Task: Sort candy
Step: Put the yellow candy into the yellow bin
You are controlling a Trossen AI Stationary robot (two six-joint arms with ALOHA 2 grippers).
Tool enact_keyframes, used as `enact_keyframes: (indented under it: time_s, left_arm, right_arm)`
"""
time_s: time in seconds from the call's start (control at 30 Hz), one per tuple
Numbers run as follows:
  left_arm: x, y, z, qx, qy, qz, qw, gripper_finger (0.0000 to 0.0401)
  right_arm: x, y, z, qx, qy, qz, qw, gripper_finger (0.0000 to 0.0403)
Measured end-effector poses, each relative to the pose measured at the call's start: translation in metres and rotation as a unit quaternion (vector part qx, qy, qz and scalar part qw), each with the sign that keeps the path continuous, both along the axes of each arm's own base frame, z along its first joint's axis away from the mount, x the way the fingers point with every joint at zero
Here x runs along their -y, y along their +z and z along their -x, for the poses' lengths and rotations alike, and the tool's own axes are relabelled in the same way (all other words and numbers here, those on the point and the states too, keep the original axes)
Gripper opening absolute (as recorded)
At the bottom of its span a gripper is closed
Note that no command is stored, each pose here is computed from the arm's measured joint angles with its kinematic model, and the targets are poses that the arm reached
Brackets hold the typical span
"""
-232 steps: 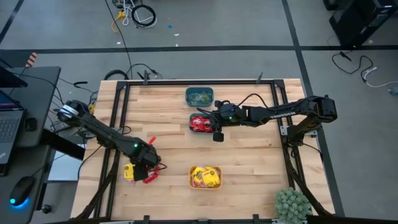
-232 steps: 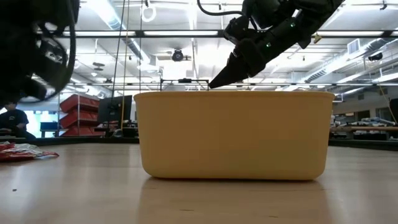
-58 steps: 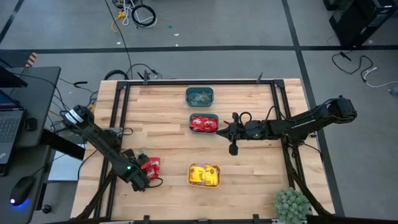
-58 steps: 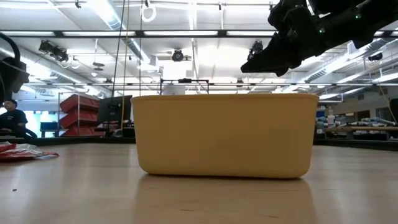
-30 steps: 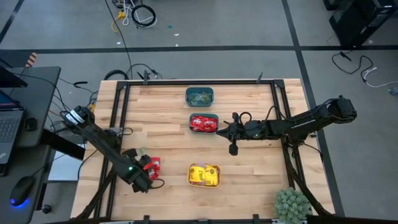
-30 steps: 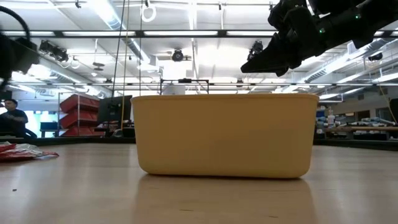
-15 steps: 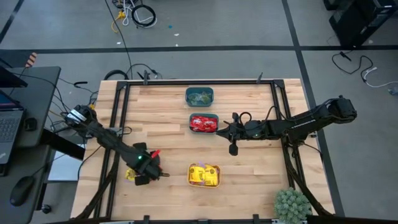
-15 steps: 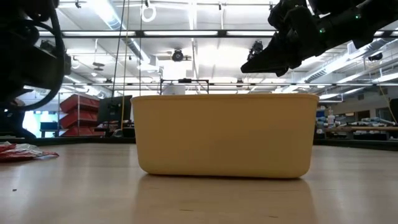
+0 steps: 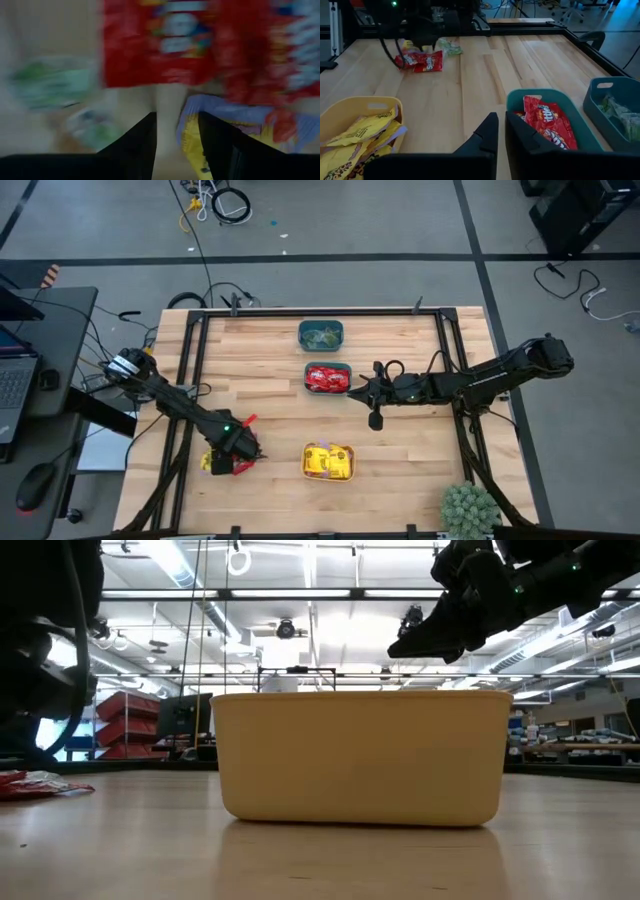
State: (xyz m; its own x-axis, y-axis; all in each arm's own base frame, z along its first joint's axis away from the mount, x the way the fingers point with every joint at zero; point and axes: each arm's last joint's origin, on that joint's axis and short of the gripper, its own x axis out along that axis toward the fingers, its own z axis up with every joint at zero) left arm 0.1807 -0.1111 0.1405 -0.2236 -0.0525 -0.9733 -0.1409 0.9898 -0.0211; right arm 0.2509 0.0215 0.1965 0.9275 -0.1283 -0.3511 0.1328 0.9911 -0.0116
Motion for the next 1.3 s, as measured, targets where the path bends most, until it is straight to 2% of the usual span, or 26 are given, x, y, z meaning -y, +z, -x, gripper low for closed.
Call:
enact_keyframes:
  time_s: [0.13, 0.23, 0.43, 0.53, 0.63, 0.7, 0.8, 0.97, 1.03, 1.13, 1.23, 1.3]
  left_arm:
    - [0.004, -0.001, -0.001, -0.004, -0.005, 0.049, 0.999, 0.0147]
    - [0.005, 0.0, -0.001, -0.01, -0.009, 0.065, 0.998, 0.0147]
    - [0.005, 0.0, -0.001, -0.007, -0.002, 0.056, 0.998, 0.0141]
    - [0.004, 0.0, -0.002, 0.0, 0.004, 0.042, 0.999, 0.0107]
    - [0.005, -0.001, -0.003, 0.008, 0.005, 0.045, 0.999, 0.0037]
    - [0.006, 0.0, -0.004, 0.012, 0.007, 0.047, 0.999, 0.0011]
    - [0.006, 0.003, -0.004, 0.005, 0.004, 0.038, 0.999, 0.0004]
    - [0.005, 0.022, -0.004, -0.018, -0.01, -0.022, 1.0, 0.0002]
    - [0.008, 0.032, -0.007, -0.018, -0.01, -0.029, 0.999, 0.0001]
    - [0.016, 0.044, -0.009, -0.022, 0.006, -0.009, 1.0, 0.0001]
    - [0.031, 0.047, -0.013, -0.008, 0.068, 0.037, 0.997, 0.0002]
    - [0.042, 0.047, -0.013, 0.011, 0.085, 0.055, 0.995, 0.0008]
  right_arm:
    - [0.0, 0.0, 0.0, 0.0, 0.0, 0.0, 1.0, 0.0021]
    - [0.0, 0.0, 0.0, 0.0, 0.0, 0.0, 1.0, 0.002]
    - [0.0, 0.0, 0.0, 0.0, 0.0, 0.0, 1.0, 0.0019]
    - [0.0, 0.0, 0.0, -0.001, 0.0, 0.0, 1.0, 0.0019]
    - [0.0, 0.0, 0.0, -0.001, 0.0, 0.0, 1.0, 0.0019]
    - [0.0, 0.0, 0.0, -0.001, 0.0, 0.0, 1.0, 0.0019]
    - [0.0, 0.0, 0.0, -0.001, 0.0, 0.0, 1.0, 0.0019]
    - [0.0, 0.0, 0.0, -0.001, 0.0, 0.0, 1.0, 0.0019]
    - [0.0, 0.0, 0.0, -0.001, 0.0, 0.0, 1.0, 0.0019]
    - [0.0, 0.0, 0.0, -0.001, 0.0, 0.0, 1.0, 0.0019]
    - [0.0, 0.0, 0.0, -0.001, 0.0, 0.0, 1.0, 0.0019]
    - [0.0, 0.0, 0.0, -0.001, 0.0, -0.001, 1.0, 0.0019]
